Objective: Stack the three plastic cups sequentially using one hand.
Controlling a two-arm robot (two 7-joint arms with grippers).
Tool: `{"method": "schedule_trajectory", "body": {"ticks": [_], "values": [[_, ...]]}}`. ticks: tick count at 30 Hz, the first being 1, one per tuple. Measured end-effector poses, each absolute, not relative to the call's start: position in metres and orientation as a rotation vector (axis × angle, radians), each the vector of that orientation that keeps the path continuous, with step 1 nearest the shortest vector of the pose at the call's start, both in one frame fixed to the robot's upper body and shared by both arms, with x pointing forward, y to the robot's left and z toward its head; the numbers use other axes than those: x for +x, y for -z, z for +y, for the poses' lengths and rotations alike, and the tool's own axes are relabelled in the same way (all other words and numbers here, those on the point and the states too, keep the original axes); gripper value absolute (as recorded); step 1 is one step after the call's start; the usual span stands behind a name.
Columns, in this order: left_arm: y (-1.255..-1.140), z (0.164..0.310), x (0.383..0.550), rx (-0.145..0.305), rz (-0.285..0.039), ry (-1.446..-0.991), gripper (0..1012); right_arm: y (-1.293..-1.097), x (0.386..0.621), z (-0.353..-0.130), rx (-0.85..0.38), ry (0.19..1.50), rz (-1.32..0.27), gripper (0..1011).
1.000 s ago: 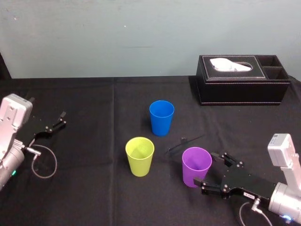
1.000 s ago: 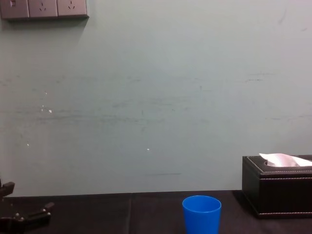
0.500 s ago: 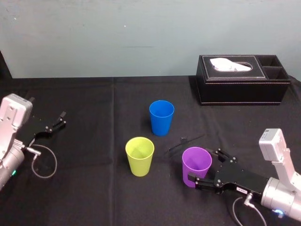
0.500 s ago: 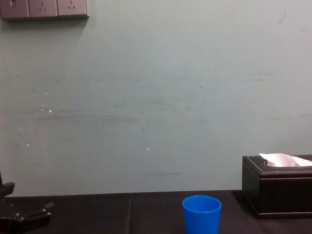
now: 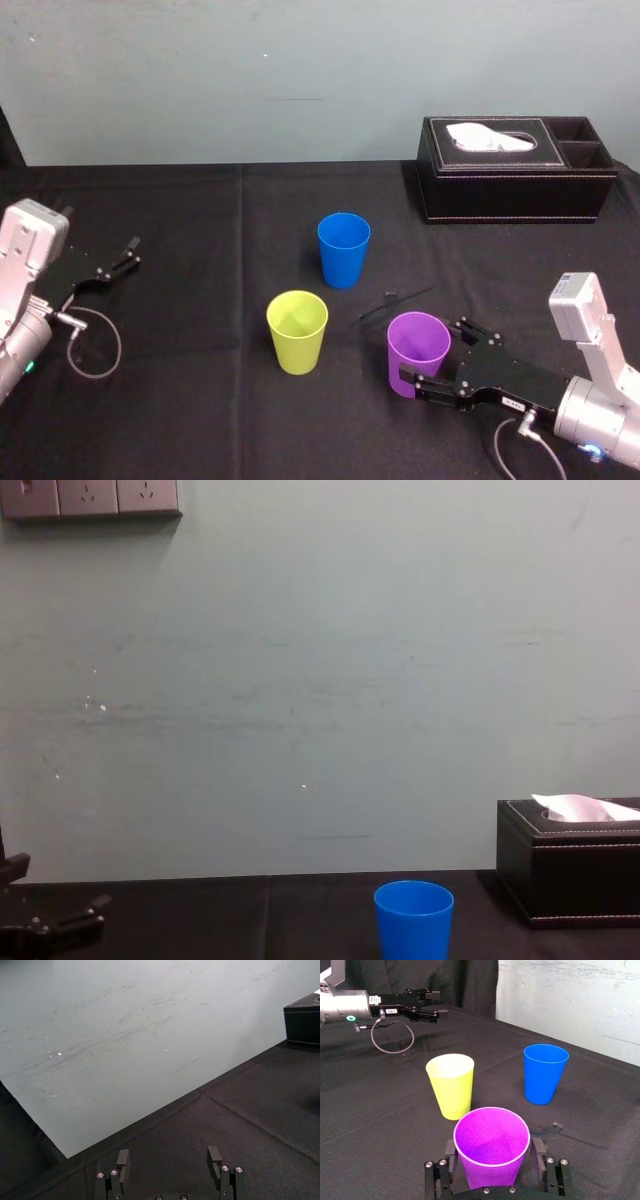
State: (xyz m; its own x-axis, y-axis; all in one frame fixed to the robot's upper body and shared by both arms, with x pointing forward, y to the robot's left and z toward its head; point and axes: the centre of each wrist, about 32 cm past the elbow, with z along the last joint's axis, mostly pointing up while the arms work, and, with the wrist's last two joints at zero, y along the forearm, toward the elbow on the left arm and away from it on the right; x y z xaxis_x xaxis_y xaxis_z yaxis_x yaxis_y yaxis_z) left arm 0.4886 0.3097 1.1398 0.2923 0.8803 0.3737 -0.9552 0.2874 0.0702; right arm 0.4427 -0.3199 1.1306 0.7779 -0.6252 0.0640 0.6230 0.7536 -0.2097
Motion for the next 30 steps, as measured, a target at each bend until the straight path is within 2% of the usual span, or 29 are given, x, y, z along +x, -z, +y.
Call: {"method": "schedule_trajectory", "body": {"ticks": [3,6,8,19,30], "values": [[-1.1398,0.3097,0.4886,0.304,-0.285,-1.248,1010,-1.1307,0.4427,-0.3200,-0.225,0.681,0.010,890],[-1.1398,0.3097,0.4886,0.304,-0.285,-1.248,1010,-1.1307,0.4426,-0.3201,-0.225,0.682,0.009,792],[-1.1398,0.3097,0.4887,0.304,-0.285,-1.248,1010,-1.1308,0.4426,-0.3201,-0.225,0.682,0.009,771],[-1.1398,0.3097,0.4886,0.304,-0.285,-1.248,1010,-1.1311,0.4425,-0.3204,-0.225,0.683,0.007,720],[-1.1398,0.3097,0.4886,0.304,-0.285,-1.248,1010,-1.1311,0.4426,-0.3204,-0.224,0.683,0.007,718]]}}
